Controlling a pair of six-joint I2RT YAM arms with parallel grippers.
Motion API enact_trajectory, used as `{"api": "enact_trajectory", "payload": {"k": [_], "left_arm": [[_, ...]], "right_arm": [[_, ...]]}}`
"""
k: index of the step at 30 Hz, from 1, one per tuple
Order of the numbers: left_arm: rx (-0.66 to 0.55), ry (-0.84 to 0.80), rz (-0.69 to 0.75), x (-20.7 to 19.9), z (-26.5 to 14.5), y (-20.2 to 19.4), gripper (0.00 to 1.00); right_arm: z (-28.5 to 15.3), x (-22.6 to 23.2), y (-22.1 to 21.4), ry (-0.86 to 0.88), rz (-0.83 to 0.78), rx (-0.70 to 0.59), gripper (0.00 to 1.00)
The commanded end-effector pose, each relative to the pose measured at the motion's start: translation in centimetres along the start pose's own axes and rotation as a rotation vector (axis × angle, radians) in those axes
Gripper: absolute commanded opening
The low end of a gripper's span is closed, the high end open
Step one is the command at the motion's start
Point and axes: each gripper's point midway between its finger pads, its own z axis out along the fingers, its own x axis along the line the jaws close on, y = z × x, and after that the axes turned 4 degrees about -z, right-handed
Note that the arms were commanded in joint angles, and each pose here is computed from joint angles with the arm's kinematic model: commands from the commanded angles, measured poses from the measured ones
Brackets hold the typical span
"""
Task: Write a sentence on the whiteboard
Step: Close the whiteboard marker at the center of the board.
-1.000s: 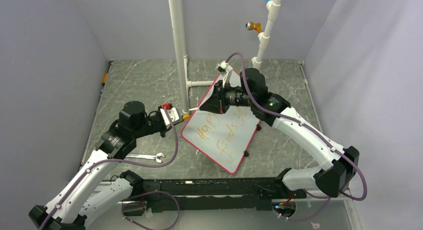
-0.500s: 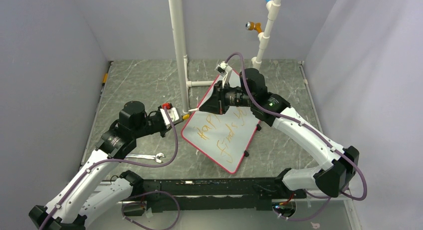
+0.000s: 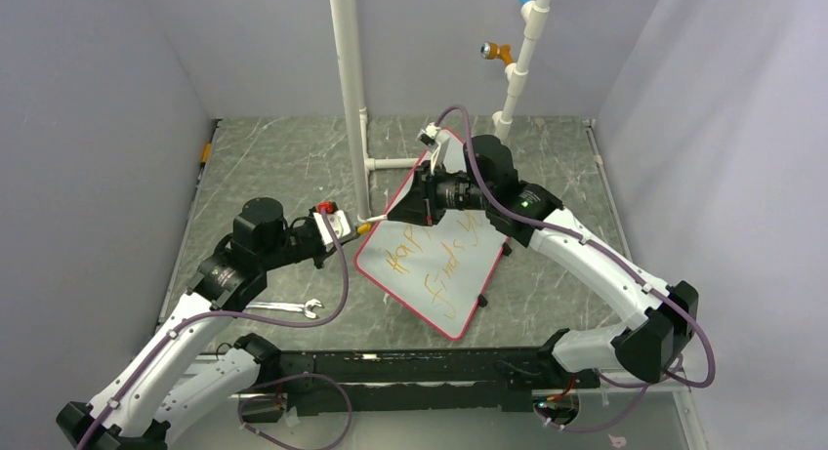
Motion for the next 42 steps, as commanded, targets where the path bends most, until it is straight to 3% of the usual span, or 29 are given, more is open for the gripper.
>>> {"api": "enact_trajectory", "payload": {"k": [1, 42], "left_arm": [[-0.054, 0.011, 0.020, 0.2, -0.1, 1.4, 0.00], [-0.034, 0.029, -0.005, 0.7, 0.1, 1.1, 0.00]], "right_arm": [[0.3, -0.1, 0.1, -0.002, -0.018, -0.006, 0.00], [-0.7, 0.6, -0.1, 0.007, -0.027, -0.025, 0.00]]}}
